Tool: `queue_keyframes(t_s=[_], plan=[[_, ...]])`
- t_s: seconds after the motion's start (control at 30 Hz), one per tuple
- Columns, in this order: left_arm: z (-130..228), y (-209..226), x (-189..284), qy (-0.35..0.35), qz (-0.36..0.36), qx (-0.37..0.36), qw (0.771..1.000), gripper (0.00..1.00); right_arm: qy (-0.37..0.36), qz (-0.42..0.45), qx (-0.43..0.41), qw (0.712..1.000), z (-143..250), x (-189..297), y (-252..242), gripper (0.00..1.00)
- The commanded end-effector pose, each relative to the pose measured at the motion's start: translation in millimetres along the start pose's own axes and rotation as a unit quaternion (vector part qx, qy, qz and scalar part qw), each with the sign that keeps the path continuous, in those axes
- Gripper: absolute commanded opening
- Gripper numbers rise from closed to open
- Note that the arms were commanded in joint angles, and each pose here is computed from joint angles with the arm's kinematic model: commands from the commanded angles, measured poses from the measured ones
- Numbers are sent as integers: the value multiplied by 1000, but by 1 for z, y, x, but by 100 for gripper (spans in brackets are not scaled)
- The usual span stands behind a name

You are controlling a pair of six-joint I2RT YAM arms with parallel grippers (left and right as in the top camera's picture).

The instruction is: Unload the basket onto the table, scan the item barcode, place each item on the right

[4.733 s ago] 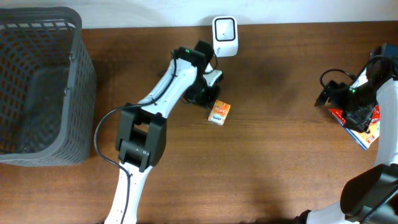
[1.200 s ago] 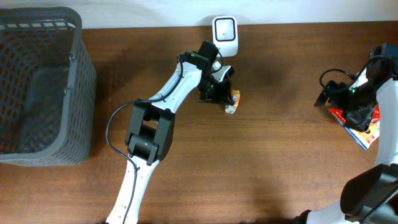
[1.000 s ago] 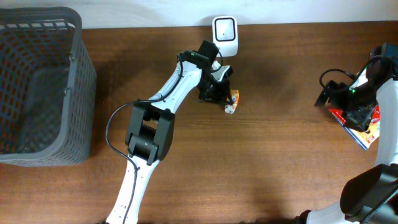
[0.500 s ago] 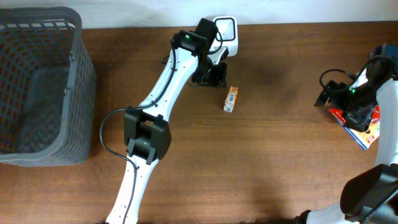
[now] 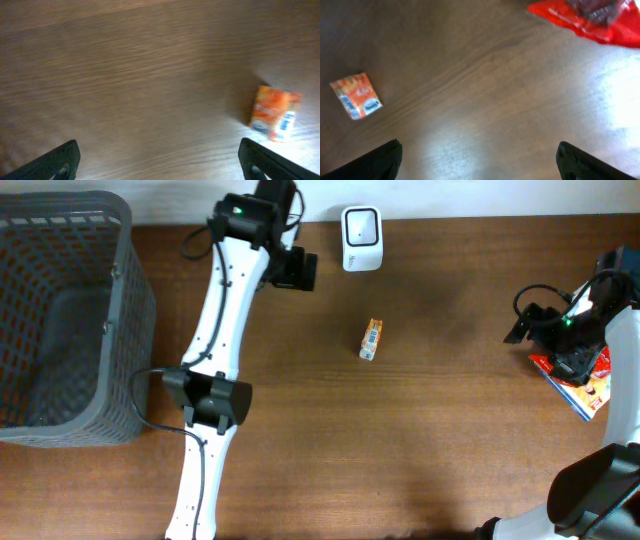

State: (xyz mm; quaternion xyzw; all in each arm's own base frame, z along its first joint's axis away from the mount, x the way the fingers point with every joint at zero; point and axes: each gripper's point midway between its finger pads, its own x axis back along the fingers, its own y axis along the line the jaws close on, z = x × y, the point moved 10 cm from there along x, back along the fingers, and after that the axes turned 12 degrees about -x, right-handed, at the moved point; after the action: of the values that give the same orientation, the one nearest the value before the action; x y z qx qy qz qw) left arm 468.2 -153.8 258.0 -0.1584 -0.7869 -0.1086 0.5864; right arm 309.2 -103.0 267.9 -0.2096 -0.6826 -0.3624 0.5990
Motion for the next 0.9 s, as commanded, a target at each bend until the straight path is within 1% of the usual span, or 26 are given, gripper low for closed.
queue_keyframes(t_s=[0.0, 0.17, 0.23, 0.27, 0.37, 0.4, 0.43, 0.47, 0.53, 0.57, 0.63, 0.7, 0.73, 0.8, 0.87], plan=[[2, 11, -5, 12, -16, 10, 1000, 99, 19, -21, 2, 1000, 2, -11, 1, 98], [8, 9, -8, 33, -3, 11, 999, 100, 19, -28, 3, 999, 2, -16, 1, 98], [8, 3, -8, 31, 36, 11, 999, 82, 15, -31, 4, 999, 0, -16, 2, 98], [7, -2, -7, 28, 70, 4, 997, 76, 15, -31, 4, 999, 0, -16, 2, 98], [6, -19, -6, 19, 142, -27, 989, 74, 15, -31, 4, 999, 0, -16, 2, 98], [6, -27, -5, 16, 161, -44, 986, 65, 15, -31, 4, 999, 0, -16, 2, 99], [5, -33, -5, 15, 170, -56, 984, 44, 15, -31, 4, 999, 0, -16, 2, 98], [6, -40, -5, 15, 176, -67, 982, 21, 15, -31, 4, 999, 0, -16, 2, 98], [6, -57, -5, 18, 181, -83, 980, 4, 15, -31, 4, 999, 0, -16, 2, 98], [7, -68, -5, 19, 184, -93, 978, 0, 15, -31, 4, 999, 0, -16, 2, 98], [7, -87, -5, 17, 188, -112, 976, 0, 15, -31, 4, 999, 0, -16, 2, 98], [5, -104, -9, 12, 178, -130, 975, 0, 15, -31, 4, 999, 0, -16, 2, 98], [5, -111, -12, 12, 155, -127, 980, 0, 15, -31, 4, 999, 0, -16, 2, 98], [4, -120, -21, 17, 97, -100, 990, 0, 15, -31, 4, 999, 0, -16, 2, 98], [4, -134, -29, 17, 94, -98, 991, 0, 15, -31, 4, 999, 0, -16, 2, 98]])
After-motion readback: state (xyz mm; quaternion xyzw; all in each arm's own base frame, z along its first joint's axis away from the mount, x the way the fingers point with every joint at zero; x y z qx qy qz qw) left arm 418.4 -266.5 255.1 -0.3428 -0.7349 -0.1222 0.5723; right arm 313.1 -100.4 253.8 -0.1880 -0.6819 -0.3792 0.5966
